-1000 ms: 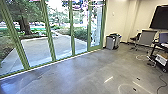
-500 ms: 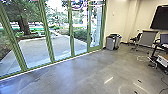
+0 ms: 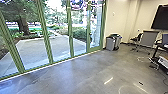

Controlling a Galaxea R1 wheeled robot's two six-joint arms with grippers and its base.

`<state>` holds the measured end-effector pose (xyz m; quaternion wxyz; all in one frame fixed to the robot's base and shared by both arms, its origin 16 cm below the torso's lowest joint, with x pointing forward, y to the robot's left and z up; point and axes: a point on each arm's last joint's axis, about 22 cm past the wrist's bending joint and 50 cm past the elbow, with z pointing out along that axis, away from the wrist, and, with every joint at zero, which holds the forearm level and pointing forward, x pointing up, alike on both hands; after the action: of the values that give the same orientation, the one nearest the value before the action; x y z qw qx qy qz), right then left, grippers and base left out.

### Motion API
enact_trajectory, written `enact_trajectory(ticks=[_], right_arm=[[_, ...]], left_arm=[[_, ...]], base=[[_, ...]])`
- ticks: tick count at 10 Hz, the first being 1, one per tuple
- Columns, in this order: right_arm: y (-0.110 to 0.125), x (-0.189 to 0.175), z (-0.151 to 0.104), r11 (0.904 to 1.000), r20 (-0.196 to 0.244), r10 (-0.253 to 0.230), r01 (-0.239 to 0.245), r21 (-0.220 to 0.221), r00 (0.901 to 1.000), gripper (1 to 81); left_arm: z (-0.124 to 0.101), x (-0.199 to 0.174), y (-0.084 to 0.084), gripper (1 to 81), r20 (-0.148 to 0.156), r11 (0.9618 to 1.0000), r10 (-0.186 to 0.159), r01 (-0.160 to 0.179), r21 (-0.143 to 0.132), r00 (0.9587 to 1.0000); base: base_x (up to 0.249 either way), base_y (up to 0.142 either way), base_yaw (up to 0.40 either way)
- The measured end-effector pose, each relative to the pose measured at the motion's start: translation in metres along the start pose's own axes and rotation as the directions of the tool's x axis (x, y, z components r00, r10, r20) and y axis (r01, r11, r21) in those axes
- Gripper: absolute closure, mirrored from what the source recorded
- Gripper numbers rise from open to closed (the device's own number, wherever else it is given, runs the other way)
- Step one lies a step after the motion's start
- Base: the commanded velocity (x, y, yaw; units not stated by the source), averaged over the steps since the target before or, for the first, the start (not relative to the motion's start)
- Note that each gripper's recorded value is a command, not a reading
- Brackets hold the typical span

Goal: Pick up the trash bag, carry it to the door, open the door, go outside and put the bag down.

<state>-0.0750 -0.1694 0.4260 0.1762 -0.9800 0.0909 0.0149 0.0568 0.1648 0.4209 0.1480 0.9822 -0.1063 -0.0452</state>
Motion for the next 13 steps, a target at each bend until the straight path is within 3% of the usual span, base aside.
enact_trajectory(ticks=[13], right_arm=[[0.0000, -0.0005, 0.0000, 1.0000, 0.001, 0.000, 0.000, 0.000, 1.0000, 1.0]], left_arm=[[0.0001, -0.0003, 0.0002, 81.1, 0.000, 1.0000, 0.000, 0.000, 0.000, 1.0000]], base=[[0.149, -0.067, 0.000]])
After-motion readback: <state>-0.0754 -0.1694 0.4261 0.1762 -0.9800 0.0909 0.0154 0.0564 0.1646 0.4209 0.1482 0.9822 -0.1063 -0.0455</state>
